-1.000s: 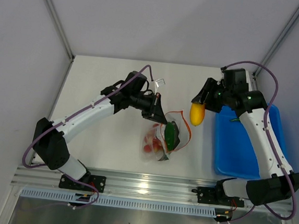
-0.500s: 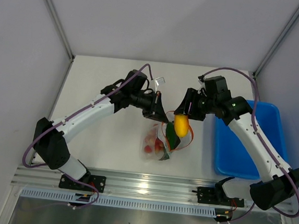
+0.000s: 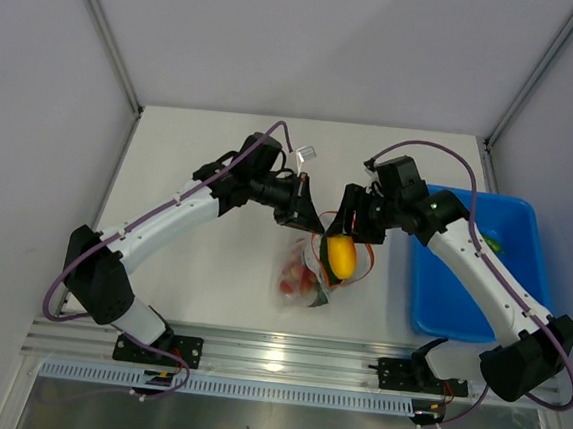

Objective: Place the food in the zip-top bag and seal the zipper
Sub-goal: Place the fake fruit in the zipper food storage bag, then pick up the fake vegetable from the bin.

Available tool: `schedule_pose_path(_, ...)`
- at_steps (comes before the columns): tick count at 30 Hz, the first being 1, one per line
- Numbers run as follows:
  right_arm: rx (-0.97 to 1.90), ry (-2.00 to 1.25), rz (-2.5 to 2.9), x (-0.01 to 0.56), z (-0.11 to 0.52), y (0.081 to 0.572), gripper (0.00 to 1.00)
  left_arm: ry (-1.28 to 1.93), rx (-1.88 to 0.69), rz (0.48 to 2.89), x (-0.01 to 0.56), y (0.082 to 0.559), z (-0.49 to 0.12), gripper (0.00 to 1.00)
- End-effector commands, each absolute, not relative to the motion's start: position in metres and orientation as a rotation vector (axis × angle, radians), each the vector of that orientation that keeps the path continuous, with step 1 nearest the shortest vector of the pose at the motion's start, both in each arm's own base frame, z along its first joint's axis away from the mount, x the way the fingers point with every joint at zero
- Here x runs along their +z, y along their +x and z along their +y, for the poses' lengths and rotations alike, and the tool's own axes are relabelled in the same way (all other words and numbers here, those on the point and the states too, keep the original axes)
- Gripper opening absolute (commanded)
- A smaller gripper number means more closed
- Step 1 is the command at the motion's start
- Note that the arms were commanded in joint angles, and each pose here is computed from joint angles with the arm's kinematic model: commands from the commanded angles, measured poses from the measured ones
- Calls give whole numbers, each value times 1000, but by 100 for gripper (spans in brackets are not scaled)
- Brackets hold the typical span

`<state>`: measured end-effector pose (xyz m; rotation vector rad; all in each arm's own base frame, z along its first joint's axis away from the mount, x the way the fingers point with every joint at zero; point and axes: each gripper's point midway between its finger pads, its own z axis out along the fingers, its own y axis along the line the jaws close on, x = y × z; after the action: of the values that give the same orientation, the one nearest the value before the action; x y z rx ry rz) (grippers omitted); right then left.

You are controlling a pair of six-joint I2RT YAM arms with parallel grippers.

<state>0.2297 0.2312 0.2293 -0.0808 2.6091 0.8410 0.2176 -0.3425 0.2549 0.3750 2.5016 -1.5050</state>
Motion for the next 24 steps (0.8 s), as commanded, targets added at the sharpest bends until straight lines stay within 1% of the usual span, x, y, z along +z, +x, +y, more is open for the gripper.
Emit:
schedule_pose_path(1,841,-107,2568,240,231,232,66,421,-1578,2411,282,221,-349,1)
schedule_pose_path(2,825,-103,2573,238,229,233,70,420,-1577,2411,282,221,-348,1)
schedule_pose_path(3,816,-97,2579,237,229,236,76,420,-1578,2415,281,221,-348,1)
schedule_pose_path(5,813,-102,2582,238,228,238,82,421,-1578,2417,280,220,-349,1)
schedule_pose_path(6,815,-99,2576,240,228,240,87,423,-1577,2416,281,220,-349,1)
schedule_pose_path(7,815,-98,2563,244,227,243,95,425,-1577,2415,281,220,-348,0)
schedule_pose_path(9,808,-99,2555,247,225,245,96,426,-1574,2415,281,220,-348,1)
schedule_pose_path(11,794,-71,2539,255,218,250,96,429,-1572,2415,281,220,-348,1)
schedule_pose_path(13,782,-19,2524,262,209,257,93,431,-1568,2417,279,220,-347,1)
schedule_pose_path(15,772,90,2485,275,190,274,87,432,-1566,2426,276,219,-347,1)
schedule_pose_path(18,731,265,2425,285,153,302,81,436,-1559,2432,274,218,-346,1)
schedule_pose_path(20,652,452,2402,281,117,320,76,437,-1556,2437,272,218,-345,1)
schedule_pose_path(24,468,730,2344,267,55,341,71,443,-1549,2441,268,216,-343,0)
